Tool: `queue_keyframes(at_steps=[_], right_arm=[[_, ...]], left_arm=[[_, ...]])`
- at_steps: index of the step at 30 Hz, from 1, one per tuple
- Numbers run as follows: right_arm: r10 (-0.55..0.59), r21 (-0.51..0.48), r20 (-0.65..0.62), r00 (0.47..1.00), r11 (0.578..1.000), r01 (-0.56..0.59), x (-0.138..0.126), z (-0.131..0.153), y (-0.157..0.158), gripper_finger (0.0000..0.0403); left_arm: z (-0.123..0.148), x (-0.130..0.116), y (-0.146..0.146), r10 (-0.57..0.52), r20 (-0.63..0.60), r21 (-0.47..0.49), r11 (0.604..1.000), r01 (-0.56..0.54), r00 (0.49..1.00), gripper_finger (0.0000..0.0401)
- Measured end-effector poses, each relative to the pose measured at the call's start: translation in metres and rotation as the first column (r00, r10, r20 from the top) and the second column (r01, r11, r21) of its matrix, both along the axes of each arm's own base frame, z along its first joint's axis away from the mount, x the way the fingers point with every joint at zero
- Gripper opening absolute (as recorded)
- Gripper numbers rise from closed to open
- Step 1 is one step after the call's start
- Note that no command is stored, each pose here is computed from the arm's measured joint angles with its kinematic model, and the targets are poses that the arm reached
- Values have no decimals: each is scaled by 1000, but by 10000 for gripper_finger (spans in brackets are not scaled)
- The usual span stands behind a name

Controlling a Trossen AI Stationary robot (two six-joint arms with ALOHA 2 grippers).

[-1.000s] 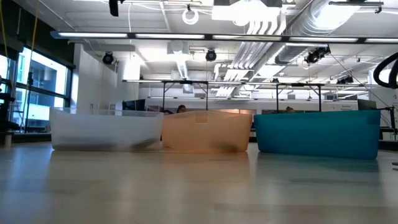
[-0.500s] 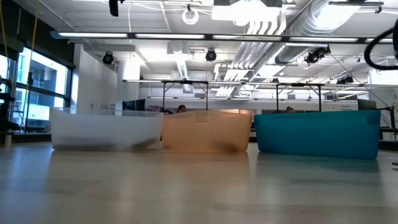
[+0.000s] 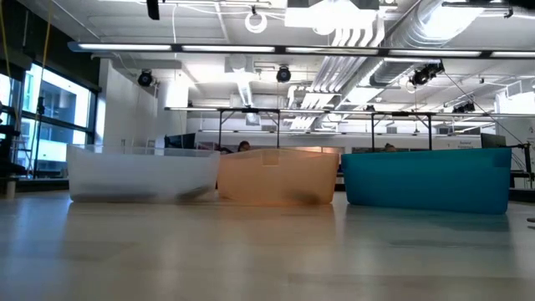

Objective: Sort silverware by color (type)
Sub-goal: Put the gold spoon into the blue bin

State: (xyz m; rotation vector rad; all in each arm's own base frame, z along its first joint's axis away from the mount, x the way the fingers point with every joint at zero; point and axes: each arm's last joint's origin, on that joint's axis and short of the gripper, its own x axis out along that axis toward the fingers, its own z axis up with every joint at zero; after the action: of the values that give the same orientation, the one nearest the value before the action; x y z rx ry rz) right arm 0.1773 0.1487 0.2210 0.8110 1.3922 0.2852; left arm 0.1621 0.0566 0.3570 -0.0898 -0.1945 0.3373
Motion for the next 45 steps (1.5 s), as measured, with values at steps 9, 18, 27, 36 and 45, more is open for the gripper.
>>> queue_keyframes(at_steps=[9,18,27,36,45], right_arm=[[66,-183,390,918,983,7,44,56,-42,0],[108,-409,611,784,891,195,73,80,-103,0],[125,-424,783,610,825,375,92,98,-147,0],[163,-398,856,491,813,424,97,110,-162,0],[204,-390,894,399,792,469,99,119,-166,0]], left_arm=[[1,0,0,5,-3,26,1000,-5,1000,0],[0,0,1,24,-7,21,999,-24,1000,0],[0,0,0,17,5,-12,1000,-17,1000,0],[-3,7,-7,-38,-3,-52,998,38,999,0],[-15,27,-17,-125,-53,-124,985,117,991,0]])
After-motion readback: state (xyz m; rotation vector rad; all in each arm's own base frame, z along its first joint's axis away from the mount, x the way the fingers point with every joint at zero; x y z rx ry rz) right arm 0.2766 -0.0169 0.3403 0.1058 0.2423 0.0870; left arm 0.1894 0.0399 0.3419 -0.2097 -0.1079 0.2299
